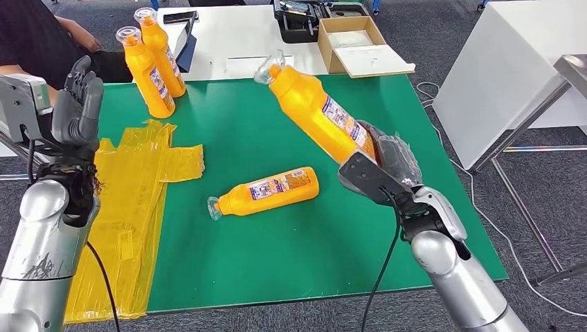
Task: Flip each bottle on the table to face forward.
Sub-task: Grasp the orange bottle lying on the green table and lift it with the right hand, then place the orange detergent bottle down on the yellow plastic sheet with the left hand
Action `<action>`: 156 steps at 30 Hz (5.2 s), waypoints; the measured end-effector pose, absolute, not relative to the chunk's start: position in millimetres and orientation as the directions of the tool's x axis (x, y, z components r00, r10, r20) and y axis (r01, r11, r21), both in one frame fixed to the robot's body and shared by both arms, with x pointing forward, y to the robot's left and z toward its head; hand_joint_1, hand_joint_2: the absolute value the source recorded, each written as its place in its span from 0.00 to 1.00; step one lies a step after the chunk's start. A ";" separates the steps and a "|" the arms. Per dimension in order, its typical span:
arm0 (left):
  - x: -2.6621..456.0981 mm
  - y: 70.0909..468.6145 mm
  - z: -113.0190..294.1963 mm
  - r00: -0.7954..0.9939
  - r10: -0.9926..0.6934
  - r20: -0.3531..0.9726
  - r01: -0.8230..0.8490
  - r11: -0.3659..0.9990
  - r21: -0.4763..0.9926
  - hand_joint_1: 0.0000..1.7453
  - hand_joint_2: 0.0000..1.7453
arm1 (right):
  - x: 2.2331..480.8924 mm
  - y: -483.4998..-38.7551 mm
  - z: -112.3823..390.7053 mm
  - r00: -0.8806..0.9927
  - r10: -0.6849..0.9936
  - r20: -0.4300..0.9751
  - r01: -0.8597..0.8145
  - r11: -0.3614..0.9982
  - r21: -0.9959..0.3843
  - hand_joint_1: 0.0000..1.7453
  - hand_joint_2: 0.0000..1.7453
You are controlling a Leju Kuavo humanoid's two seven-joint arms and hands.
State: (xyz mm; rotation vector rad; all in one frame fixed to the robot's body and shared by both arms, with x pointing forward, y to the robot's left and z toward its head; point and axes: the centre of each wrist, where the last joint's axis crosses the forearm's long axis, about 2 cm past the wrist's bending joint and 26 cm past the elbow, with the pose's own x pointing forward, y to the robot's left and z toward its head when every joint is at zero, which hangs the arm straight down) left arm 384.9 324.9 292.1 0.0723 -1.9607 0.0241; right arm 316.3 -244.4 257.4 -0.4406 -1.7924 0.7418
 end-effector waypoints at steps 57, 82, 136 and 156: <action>407.1 213.5 349.3 -0.138 0.467 0.873 0.357 0.846 -0.396 0.00 1.00 | 359.8 -73.1 331.4 -0.436 0.721 0.539 0.121 0.640 -0.759 1.00 1.00; 412.3 216.3 341.7 -0.146 0.505 0.850 0.329 0.836 -0.440 1.00 1.00 | 331.2 -47.1 312.2 -0.451 0.675 0.584 -0.048 0.635 -0.771 1.00 1.00; 414.5 230.3 353.7 -0.207 0.468 0.859 0.314 0.864 -0.395 1.00 1.00 | 328.1 -38.3 327.1 -0.491 0.724 0.484 -0.069 0.522 -0.850 0.00 0.00; 427.5 256.7 355.3 -0.393 0.144 0.908 0.073 0.989 -0.126 1.00 1.00 | 329.6 -64.2 291.1 -0.478 0.796 0.372 -0.075 0.385 -0.920 0.00 0.00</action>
